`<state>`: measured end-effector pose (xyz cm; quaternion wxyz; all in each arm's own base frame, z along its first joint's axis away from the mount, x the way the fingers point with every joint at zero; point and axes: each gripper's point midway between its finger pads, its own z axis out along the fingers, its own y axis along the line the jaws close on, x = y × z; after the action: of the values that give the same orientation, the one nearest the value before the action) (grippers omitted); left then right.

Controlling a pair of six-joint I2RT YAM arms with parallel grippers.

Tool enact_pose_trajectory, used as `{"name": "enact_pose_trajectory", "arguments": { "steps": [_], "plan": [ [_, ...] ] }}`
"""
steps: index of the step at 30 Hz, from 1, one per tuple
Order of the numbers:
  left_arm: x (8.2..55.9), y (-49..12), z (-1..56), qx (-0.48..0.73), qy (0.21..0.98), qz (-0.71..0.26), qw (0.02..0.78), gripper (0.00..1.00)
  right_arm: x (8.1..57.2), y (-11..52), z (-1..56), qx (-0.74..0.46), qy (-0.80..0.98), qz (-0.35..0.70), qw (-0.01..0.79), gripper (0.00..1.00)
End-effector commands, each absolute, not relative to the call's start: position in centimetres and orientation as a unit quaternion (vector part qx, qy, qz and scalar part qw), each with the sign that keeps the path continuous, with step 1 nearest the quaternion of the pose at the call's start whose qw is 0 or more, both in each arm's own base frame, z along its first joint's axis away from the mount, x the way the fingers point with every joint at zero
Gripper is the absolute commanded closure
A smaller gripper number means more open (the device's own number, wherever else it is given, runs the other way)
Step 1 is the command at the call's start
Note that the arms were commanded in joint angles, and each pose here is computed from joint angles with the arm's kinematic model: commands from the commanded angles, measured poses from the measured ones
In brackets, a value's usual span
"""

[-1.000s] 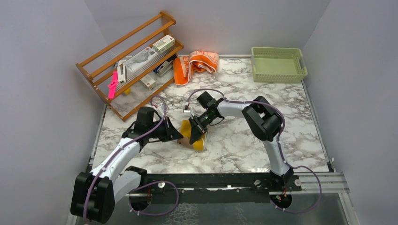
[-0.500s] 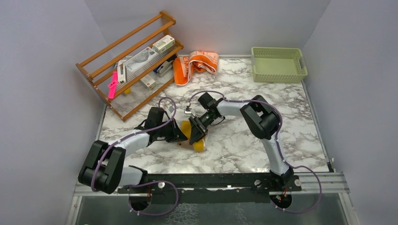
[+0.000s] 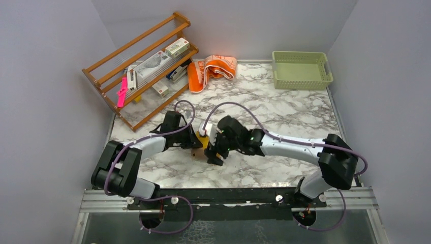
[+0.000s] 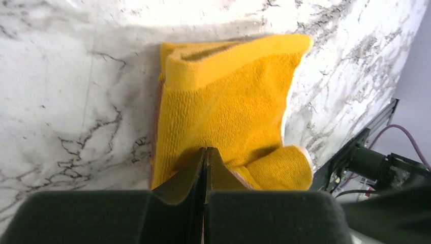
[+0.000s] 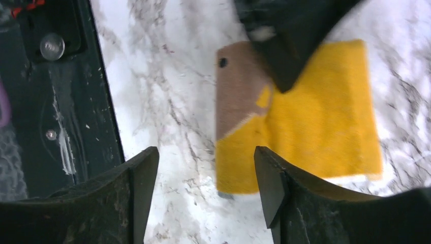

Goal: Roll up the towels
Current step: Roll the towel at the center of the board.

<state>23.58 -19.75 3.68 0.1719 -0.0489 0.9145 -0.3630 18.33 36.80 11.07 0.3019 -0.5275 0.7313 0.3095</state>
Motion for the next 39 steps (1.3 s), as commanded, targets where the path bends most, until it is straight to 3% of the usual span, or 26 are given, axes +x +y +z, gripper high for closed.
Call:
{"name": "enact_pose_trajectory", "arguments": {
  "steps": [1,11,17,27,31,39],
  "plan": [
    [24.3,-19.2,2.6,-0.033,0.927,-0.331,0.173,1.00,19.5,37.4,9.9,-0.564,0.700,0.202,0.389,0.35],
    [24.5,-18.9,2.2,-0.029,0.932,-0.318,0.169,1.00,16.4,39.7,7.9,-0.610,0.667,0.154,0.400,0.40],
    [24.5,-18.8,2.3,-0.028,0.933,-0.316,0.171,1.00,15.5,40.3,8.8,-0.598,0.674,0.187,0.392,0.41],
    [25.7,-19.3,5.2,-0.021,0.921,-0.332,0.201,1.00,8.1,41.2,11.4,-0.608,0.658,0.352,0.271,0.42],
    [26.5,-19.5,8.4,-0.016,0.910,-0.344,0.232,1.00,6.6,40.7,9.8,-0.611,0.667,0.366,0.219,0.44],
    [26.9,-15.9,12.2,-0.037,0.906,-0.334,0.259,0.92,6.6,40.3,6.5,-0.602,0.693,0.348,0.190,0.45]
  ]
}}
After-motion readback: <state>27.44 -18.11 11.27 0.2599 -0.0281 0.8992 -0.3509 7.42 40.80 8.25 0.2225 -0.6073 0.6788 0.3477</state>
